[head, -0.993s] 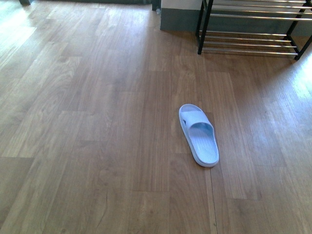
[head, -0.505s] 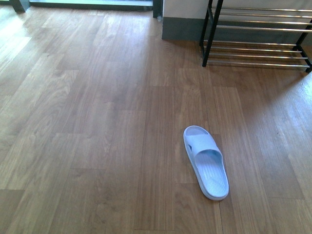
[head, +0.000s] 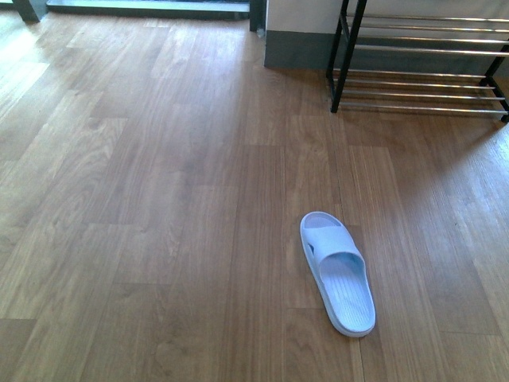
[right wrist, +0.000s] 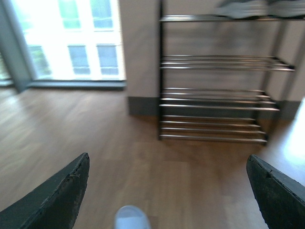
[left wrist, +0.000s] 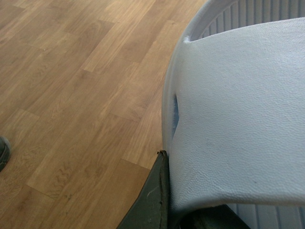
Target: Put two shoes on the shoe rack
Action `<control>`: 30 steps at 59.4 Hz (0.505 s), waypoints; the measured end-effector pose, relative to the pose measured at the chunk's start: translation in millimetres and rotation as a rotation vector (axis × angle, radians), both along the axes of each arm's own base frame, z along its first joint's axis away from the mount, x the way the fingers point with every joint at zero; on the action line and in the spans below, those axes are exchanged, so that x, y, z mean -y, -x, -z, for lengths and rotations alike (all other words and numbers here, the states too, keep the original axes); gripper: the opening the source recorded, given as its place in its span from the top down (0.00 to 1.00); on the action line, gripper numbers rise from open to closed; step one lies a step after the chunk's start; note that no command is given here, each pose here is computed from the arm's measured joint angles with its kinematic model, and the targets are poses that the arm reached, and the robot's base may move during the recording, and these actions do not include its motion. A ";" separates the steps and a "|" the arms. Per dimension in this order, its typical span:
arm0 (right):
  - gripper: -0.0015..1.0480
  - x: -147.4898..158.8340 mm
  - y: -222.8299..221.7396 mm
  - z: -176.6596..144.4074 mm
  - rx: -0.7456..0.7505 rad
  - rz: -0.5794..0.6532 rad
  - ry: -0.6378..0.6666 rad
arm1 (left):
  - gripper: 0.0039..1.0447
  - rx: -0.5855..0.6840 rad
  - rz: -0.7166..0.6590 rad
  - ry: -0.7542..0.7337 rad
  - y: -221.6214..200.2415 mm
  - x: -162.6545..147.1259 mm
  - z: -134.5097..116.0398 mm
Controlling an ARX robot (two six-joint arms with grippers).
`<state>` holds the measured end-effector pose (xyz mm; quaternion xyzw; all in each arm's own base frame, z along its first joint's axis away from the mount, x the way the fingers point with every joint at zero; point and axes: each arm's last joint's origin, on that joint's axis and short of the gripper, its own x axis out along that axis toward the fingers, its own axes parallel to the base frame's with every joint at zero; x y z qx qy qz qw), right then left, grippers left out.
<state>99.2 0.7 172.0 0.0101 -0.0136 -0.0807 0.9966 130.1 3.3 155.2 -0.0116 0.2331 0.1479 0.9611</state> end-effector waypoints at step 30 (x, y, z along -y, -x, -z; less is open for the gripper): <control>0.09 24.3 -143.1 81.7 -0.515 0.029 0.041 | 0.99 0.000 0.001 0.000 0.0 0.0 0.0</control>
